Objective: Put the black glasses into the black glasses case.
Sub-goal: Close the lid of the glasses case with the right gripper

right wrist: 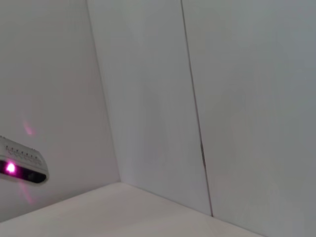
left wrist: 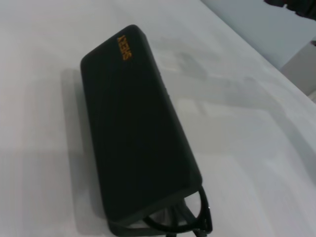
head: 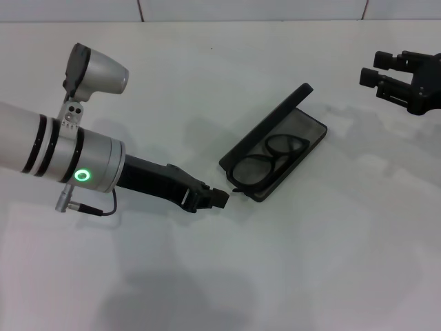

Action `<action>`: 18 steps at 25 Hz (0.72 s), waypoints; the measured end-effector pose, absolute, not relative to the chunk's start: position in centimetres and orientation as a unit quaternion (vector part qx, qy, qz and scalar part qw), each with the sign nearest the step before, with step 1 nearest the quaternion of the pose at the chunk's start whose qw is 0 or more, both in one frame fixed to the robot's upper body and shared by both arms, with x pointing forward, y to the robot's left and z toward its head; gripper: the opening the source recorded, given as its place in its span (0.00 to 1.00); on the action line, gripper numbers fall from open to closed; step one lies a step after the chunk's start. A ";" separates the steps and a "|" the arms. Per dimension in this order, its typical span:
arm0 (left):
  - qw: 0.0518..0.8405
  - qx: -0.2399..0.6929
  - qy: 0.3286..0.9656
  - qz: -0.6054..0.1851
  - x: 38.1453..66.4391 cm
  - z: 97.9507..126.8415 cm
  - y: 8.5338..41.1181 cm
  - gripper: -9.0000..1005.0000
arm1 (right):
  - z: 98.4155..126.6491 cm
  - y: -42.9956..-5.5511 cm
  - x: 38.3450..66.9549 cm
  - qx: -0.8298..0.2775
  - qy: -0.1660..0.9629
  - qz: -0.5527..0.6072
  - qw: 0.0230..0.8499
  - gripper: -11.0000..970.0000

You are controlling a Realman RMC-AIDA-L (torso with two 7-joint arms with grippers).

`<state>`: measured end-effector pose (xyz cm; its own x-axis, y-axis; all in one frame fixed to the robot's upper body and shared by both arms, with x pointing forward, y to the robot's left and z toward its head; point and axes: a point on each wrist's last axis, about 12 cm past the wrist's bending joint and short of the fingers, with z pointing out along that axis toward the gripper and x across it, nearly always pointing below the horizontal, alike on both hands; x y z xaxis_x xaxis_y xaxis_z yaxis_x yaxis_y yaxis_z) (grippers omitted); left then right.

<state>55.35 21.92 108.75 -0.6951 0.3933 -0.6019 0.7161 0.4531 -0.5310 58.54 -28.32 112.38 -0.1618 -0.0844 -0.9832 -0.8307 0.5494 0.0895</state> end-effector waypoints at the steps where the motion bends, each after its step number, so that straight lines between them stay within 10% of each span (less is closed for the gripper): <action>1: 0.201 0.333 0.829 -0.401 55.4 108.7 21.9 0.02 | 112.3 -28.3 58.5 -0.333 0.684 0.337 0.555 0.46; 18: 0.204 0.348 0.828 -0.390 56.4 107.8 18.5 0.02 | 111.9 -28.2 58.4 -0.329 0.681 0.337 0.560 0.46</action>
<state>56.45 18.50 107.78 -0.6738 0.4176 -0.6096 0.7359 0.4531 -0.5031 58.40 -28.16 111.91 -0.1556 -0.0700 -0.9853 -0.8263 0.5558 0.0910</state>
